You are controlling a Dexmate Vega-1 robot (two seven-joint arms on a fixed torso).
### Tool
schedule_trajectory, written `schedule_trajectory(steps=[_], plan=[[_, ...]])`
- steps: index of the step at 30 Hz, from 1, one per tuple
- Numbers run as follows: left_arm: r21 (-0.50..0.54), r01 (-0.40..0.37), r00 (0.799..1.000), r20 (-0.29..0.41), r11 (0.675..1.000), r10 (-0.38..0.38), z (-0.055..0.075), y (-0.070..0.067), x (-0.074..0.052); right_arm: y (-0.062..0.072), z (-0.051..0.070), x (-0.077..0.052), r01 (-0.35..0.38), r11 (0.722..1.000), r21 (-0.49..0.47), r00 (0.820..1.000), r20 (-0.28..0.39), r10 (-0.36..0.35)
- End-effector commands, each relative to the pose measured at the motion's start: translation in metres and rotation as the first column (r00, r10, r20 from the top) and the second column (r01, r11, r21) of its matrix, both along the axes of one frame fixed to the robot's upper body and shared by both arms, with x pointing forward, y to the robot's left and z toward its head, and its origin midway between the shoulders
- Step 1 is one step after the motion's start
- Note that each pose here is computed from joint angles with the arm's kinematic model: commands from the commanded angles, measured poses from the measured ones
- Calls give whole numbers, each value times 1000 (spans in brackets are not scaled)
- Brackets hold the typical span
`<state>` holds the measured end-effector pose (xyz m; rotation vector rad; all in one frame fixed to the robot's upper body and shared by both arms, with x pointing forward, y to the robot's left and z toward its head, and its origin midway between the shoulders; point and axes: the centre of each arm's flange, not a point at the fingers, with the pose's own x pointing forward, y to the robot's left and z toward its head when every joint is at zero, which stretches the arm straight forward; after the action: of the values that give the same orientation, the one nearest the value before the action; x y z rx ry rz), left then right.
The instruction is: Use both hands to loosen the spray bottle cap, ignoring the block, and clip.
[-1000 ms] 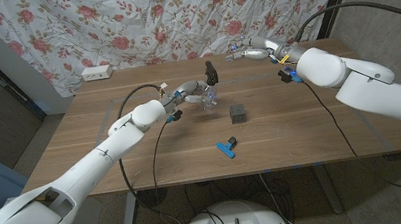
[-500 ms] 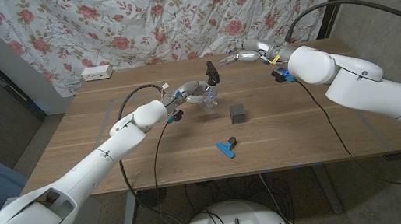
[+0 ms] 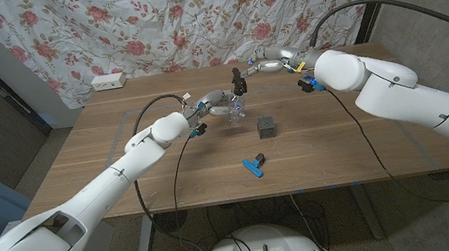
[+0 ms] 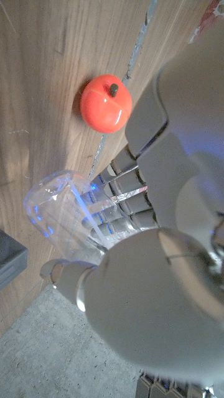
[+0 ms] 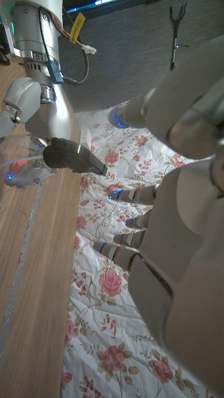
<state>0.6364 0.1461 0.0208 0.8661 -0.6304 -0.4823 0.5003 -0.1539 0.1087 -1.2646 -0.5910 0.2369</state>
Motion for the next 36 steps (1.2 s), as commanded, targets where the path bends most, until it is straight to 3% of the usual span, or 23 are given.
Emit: schedule_trajectory(steps=[1, 36], plan=[[14, 2, 1000, -2, 1000, -2, 0, -2, -1, 11, -2, 4, 3, 999, -39, 1000, -26, -4], [49, -2, 1000, -3, 999, 2, -2, -2, -4, 25, -18, 16, 58, 994, -89, 996, -68, -64]])
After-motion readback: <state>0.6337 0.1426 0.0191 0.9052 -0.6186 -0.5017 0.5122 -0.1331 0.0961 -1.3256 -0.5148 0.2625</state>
